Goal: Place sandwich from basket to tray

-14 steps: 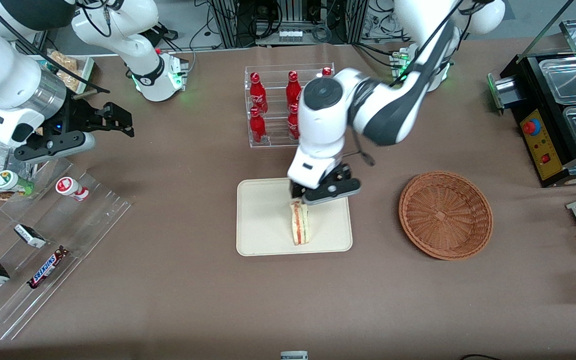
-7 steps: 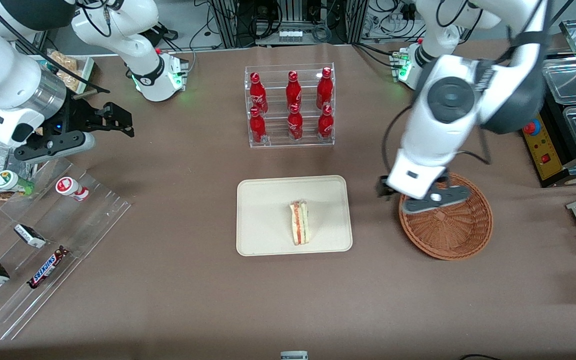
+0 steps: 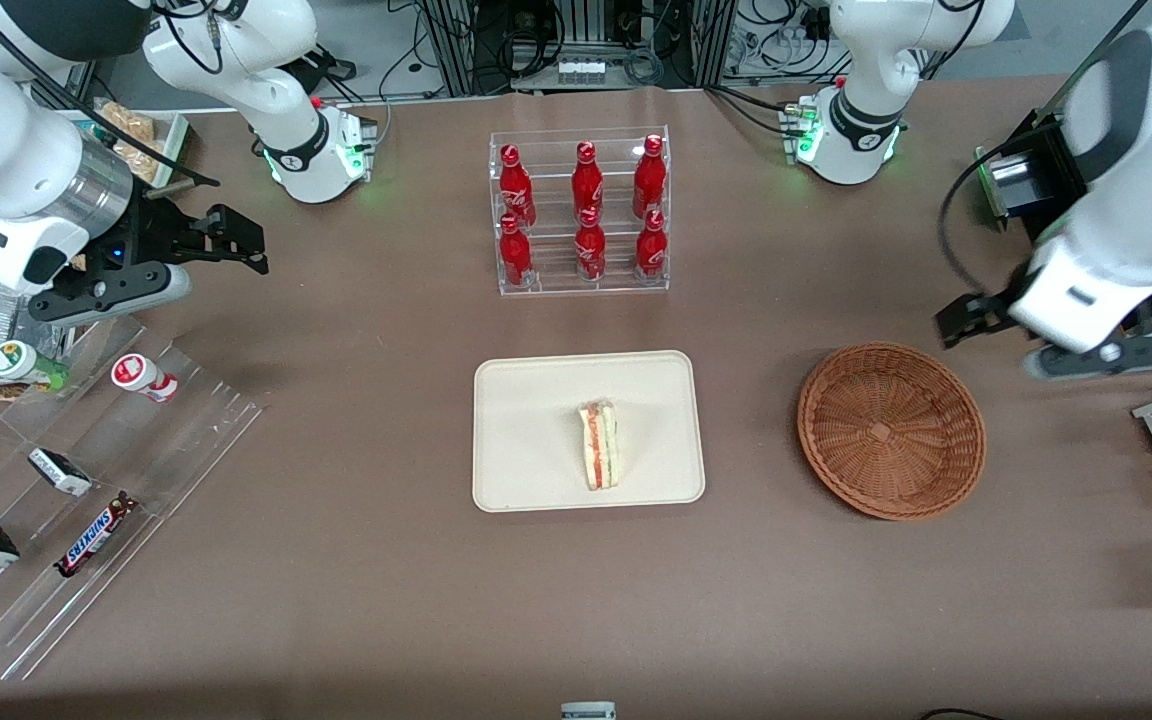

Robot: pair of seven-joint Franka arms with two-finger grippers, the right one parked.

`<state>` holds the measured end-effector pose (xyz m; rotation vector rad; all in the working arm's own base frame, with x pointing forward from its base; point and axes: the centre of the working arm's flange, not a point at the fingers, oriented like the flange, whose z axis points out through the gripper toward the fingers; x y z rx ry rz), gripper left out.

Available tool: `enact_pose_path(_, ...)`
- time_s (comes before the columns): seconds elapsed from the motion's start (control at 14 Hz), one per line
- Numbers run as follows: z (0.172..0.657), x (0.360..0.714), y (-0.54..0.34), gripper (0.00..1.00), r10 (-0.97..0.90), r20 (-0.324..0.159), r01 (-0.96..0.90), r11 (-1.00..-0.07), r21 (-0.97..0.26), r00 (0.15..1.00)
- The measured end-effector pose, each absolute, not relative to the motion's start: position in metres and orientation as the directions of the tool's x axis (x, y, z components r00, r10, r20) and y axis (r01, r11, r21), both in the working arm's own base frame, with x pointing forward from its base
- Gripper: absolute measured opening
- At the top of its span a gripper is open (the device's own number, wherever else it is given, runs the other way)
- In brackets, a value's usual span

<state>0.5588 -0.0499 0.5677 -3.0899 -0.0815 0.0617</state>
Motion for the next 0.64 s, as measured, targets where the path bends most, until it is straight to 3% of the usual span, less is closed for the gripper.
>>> enact_pose_path(0.36, 0.63, 0.515, -0.016, 1.0, -0.036, -0.027, -0.036, -0.999, -0.001, 0.999)
enact_pose_path(0.64, 0.634, 0.514, -0.01, 1.0, -0.047, -0.031, -0.047, -0.999, 0.018, 0.998)
